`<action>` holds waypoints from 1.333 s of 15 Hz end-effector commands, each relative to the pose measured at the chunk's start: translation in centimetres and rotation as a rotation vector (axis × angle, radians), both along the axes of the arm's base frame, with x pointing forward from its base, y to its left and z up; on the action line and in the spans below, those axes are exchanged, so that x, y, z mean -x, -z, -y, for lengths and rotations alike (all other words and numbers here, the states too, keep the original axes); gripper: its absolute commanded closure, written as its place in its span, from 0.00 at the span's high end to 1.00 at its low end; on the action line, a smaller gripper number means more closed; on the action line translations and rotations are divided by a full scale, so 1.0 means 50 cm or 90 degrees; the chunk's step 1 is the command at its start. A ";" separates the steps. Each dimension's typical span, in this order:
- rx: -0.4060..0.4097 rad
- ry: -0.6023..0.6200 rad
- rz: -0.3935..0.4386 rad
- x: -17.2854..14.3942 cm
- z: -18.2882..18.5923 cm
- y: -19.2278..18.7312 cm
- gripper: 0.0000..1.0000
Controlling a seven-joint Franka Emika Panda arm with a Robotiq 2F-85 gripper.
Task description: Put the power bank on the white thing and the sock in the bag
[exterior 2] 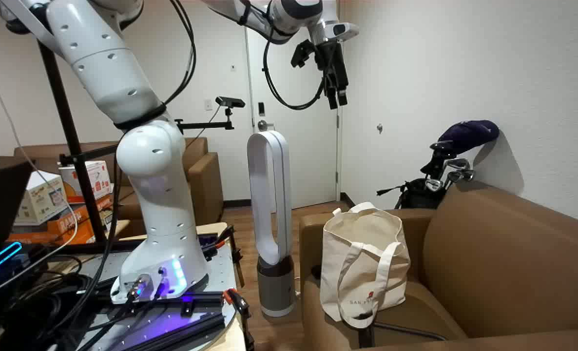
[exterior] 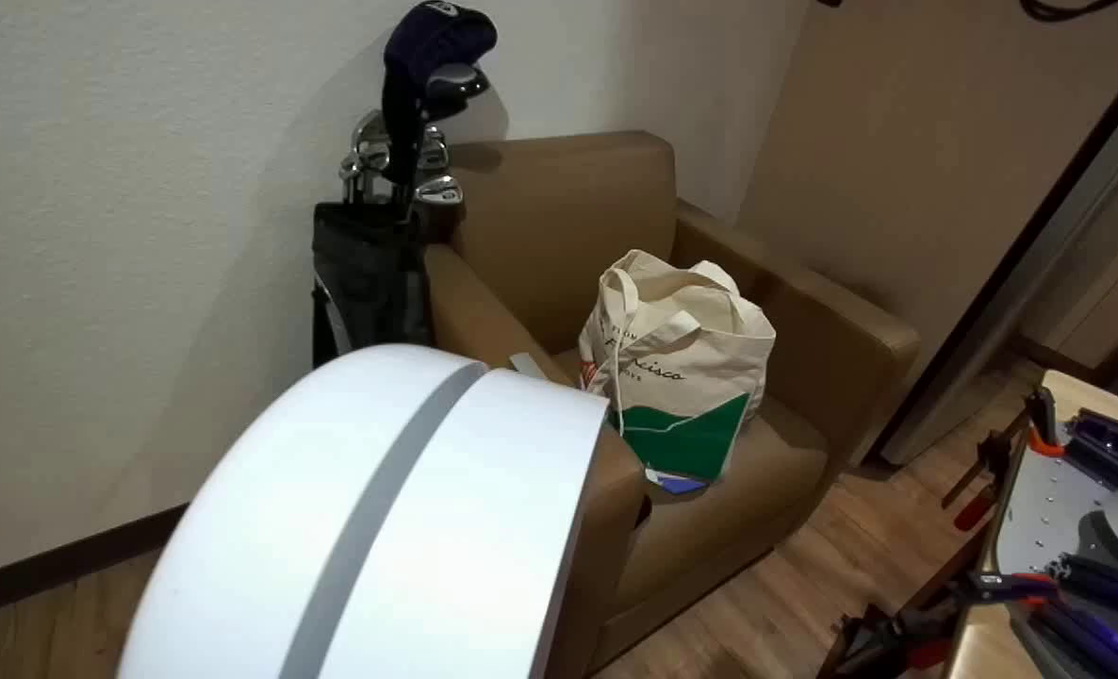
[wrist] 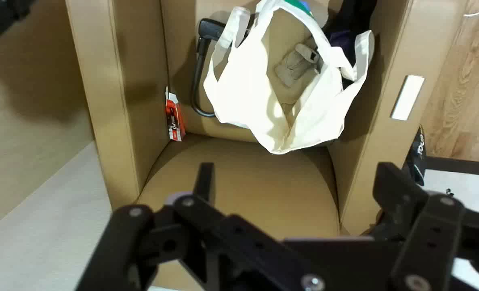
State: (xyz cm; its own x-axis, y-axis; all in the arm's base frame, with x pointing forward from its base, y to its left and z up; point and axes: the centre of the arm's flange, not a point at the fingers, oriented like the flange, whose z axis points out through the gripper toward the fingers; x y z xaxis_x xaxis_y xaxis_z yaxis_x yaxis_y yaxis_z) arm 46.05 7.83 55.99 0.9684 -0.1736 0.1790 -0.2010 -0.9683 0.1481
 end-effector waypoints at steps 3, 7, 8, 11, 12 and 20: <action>0.000 0.000 0.000 0.000 0.000 0.000 1.00; 0.004 0.005 0.003 -0.008 0.001 0.012 1.00; -0.002 0.011 0.003 -0.019 0.004 0.023 1.00; -0.032 0.031 0.018 -0.052 0.014 0.049 1.00; -0.043 0.038 0.018 -0.064 0.018 0.059 1.00; -0.100 0.071 -0.037 -0.154 -0.085 0.247 1.00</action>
State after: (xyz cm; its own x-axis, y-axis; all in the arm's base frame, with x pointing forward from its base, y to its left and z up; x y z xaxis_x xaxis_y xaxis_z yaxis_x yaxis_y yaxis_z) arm 52.05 9.08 46.97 0.9496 -0.2842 0.1321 -0.2888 -0.9573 0.0161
